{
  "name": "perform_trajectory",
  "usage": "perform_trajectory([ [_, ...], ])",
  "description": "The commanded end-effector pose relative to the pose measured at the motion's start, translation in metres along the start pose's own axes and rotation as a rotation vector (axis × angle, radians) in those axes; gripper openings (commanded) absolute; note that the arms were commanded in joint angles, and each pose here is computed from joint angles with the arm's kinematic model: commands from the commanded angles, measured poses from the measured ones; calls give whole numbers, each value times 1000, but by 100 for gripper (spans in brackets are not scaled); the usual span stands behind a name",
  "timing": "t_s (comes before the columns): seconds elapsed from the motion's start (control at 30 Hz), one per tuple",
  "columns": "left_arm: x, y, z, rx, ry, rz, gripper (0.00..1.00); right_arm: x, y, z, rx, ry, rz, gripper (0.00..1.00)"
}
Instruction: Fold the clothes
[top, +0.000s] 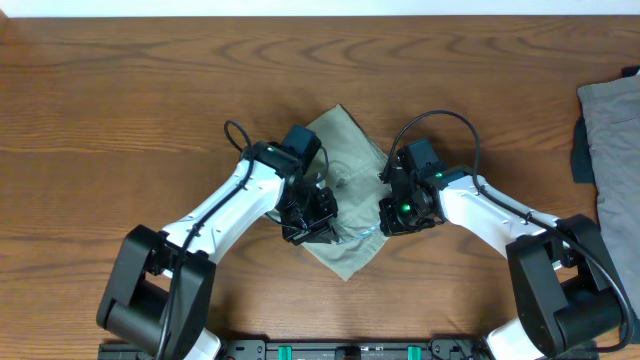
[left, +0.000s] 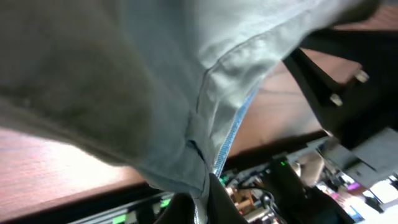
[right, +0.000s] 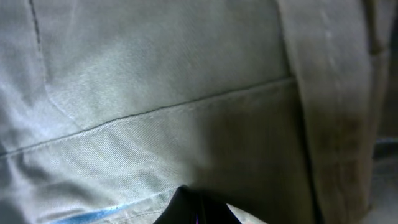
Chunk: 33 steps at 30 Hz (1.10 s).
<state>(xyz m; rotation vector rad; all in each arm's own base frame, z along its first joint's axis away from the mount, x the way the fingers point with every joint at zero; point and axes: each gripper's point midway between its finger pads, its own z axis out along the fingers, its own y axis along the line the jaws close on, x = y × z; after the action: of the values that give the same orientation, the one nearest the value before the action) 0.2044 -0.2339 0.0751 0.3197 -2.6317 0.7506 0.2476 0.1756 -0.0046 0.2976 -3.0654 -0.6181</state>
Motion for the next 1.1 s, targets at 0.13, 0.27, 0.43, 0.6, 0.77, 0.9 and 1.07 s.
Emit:
perform_trajectory([
  [0.13,10,-8,-6,40,14,50,7,19,-23,13,93,63,50,1],
  [0.27,8,-5,-6,22,-2,73,7,-12,-5,-16,37,32,34,5],
  [0.43,-5,10,-7,-68,-75,91,10,-52,8,-66,42,-25,-17,12],
  [0.6,-17,28,-9,-166,-143,86,11,-73,-6,-85,118,-91,-9,11],
  [0.77,-22,43,-5,-226,-161,85,11,-75,-16,-75,139,-103,-17,1],
  [0.9,-31,57,0,-288,-176,91,11,-79,-20,-65,135,-128,-25,1],
  [1.07,-40,70,6,-350,-170,110,11,-79,-24,-55,132,-148,-32,1],
])
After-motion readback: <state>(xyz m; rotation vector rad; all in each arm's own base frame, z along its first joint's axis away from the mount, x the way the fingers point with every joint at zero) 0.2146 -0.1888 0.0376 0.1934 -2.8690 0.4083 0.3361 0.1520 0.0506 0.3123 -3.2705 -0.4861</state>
